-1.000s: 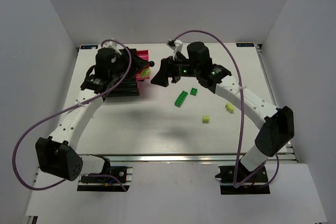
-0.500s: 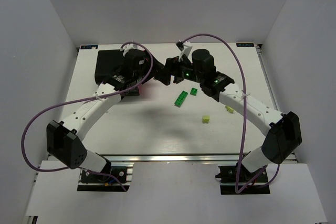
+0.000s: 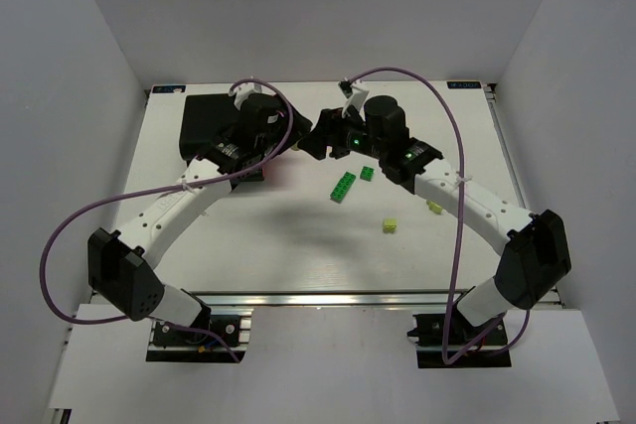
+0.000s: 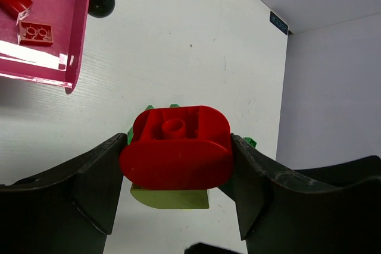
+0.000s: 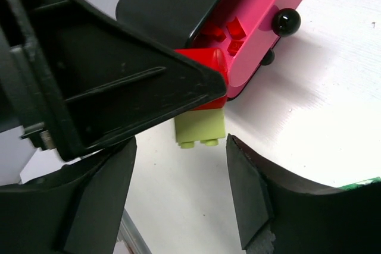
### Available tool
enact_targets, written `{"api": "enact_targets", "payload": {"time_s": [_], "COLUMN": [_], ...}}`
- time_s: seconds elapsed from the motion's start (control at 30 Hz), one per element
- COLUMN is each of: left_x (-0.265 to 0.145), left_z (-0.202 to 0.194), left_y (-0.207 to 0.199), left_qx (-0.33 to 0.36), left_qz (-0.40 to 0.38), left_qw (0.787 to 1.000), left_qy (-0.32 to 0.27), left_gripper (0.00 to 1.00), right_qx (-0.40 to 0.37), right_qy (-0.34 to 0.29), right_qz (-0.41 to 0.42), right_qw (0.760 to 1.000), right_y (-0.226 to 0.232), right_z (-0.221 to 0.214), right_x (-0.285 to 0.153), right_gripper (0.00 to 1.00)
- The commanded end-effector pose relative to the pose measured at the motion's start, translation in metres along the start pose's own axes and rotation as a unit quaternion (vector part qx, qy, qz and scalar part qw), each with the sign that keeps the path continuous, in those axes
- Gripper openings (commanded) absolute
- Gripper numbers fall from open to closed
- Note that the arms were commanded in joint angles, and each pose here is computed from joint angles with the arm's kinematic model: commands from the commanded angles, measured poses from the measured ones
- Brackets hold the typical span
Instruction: Sort the legos into containers by color
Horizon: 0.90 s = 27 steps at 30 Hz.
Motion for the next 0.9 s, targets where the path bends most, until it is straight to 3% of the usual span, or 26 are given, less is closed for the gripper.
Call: {"api": "enact_targets", "payload": {"time_s": [0.0, 0.6, 0.77, 0.87], "left_x": [-0.023, -0.031, -0.031, -0.031], "left_z": [0.016, 0.008, 0.007, 0.007], "left_y": [-0.024, -0.024, -0.024, -0.024], "left_qx": [-0.009, -0.02, -0.02, -0.022], "left_qz": [-0.036, -0.059, -0.058, -0.059], "left_qw": [0.999, 0.998, 0.998, 0.998], "left_qy": [-0.02, 0.0, 0.002, 0.003], "left_gripper": [0.0, 0.0, 0.0, 0.0], "right_qx": [0.006, -0.009, -0.005, -0.003], "right_qy": [-0.027, -0.033, -0.041, -0.046], "right_qz": [0.017, 0.077, 0.081, 0.086], "right_qw": [0.999, 0.996, 0.996, 0.995], "right_y": [-0.003, -0.001, -0.002, -0.002], "right_z": [0.009, 0.012, 0.014, 0.015], "right_x": [0.002, 0.017, 0.018, 0.018], "right_gripper": [0.67, 0.58, 0.47, 0.47]}}
Point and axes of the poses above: each gripper's point midway between its finger pads, its own x axis out along the fingers, its own y axis along the line the jaws close on, z = x × y, the point moved 2 cm from there along -x, back along the fingers, and after that the axes turned 11 degrees about -x, right-handed, at the moved point
